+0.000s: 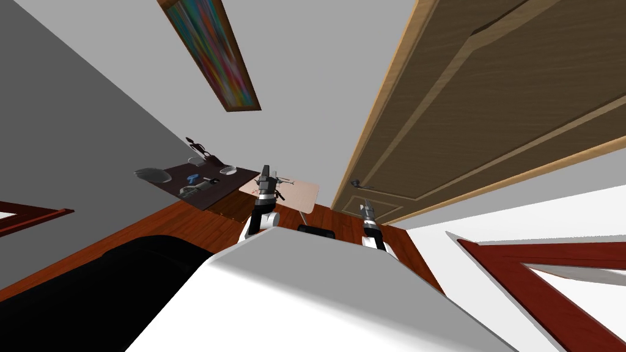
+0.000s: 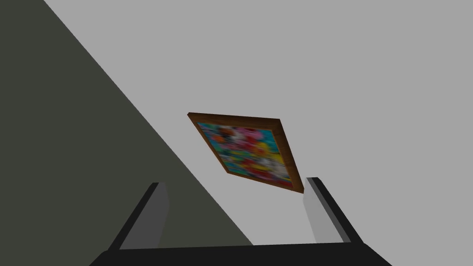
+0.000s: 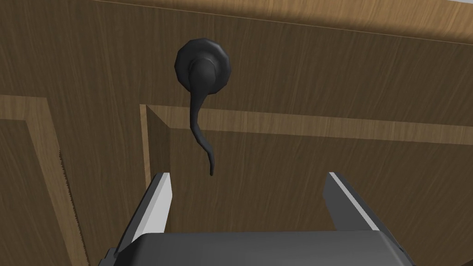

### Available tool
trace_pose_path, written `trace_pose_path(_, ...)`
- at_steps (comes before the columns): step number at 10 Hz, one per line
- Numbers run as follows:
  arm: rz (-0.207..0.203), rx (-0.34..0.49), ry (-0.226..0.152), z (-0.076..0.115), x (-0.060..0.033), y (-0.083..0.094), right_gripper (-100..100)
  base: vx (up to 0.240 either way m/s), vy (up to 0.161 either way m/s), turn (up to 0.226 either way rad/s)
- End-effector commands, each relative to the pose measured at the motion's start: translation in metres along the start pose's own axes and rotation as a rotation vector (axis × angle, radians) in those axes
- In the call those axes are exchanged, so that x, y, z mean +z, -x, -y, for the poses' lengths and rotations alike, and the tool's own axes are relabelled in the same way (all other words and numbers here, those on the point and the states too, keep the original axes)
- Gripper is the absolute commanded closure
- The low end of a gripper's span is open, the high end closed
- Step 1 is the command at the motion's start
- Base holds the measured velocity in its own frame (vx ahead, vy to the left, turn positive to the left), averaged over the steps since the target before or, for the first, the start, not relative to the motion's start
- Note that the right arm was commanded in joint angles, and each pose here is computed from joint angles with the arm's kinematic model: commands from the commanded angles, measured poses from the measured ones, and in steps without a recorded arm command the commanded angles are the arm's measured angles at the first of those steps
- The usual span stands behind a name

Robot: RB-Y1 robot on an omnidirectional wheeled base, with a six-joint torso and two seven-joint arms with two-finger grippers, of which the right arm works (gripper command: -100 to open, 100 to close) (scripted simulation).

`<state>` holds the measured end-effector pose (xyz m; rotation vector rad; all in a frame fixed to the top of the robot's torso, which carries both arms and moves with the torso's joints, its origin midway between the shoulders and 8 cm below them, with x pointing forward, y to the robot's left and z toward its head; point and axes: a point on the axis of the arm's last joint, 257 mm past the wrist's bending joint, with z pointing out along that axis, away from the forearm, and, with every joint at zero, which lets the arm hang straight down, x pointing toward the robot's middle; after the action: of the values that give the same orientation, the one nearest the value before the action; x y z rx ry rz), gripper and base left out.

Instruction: Pull the door open

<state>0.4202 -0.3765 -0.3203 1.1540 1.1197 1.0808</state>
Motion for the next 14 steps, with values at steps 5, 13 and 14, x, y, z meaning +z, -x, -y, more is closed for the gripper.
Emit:
trace_pose_path(5, 0.012, -0.006, -0.029, 0.016, -0.0026, 0.01, -100, 0.008, -0.018, 0.051)
trace_pose_path(13, 0.012, -0.006, -0.029, 0.016, -0.0026, 0.01, -100, 0.0, 0.001, -0.002)
trace_pose_path(14, 0.029, -0.009, -0.046, 0.025, -0.0072, 0.019, -100, 0.018, -0.042, 0.12)
